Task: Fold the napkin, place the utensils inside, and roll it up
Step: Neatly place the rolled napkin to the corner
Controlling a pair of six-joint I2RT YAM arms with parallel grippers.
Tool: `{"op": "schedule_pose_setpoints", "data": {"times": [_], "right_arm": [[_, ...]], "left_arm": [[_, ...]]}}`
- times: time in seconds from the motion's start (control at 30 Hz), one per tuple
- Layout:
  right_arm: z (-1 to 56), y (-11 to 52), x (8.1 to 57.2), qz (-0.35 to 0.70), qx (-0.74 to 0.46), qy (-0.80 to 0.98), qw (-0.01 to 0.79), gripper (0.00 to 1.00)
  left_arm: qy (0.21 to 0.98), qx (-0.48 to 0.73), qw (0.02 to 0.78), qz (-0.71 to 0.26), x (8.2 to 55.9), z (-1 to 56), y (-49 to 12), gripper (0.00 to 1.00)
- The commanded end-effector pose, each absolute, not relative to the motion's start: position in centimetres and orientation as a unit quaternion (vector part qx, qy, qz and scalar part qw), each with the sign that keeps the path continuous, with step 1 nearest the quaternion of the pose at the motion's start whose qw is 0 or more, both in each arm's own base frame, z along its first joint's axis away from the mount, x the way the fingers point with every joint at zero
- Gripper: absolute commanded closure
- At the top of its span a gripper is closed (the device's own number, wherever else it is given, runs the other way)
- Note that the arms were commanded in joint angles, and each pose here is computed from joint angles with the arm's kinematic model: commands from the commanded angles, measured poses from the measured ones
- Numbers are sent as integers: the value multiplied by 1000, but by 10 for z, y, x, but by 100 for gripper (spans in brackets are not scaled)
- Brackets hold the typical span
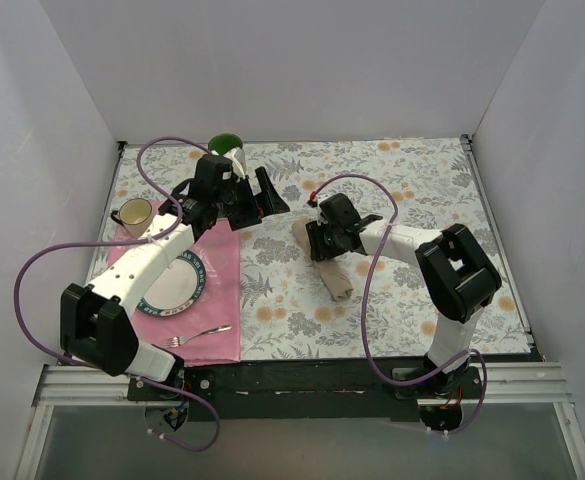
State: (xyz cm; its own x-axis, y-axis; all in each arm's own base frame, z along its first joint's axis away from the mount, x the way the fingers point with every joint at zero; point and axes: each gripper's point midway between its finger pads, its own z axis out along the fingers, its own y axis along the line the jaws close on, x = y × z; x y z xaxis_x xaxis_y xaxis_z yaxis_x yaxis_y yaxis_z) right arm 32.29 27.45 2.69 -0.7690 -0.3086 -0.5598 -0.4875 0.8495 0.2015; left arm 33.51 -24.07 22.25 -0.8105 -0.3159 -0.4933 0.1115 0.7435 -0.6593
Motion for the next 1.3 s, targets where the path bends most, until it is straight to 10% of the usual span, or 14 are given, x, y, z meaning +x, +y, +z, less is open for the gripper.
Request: {"op": "schedule_pose_setpoints", "data": {"times": [0.0,1.27], "right_arm": [[15,251,313,123,-184,941,255,50],[22,-80,336,-143,8,960,239,50]], "left_arm": [[867,-49,326,-374,328,248,-238,8],[853,6,242,-463,297,241,-271,8]]}}
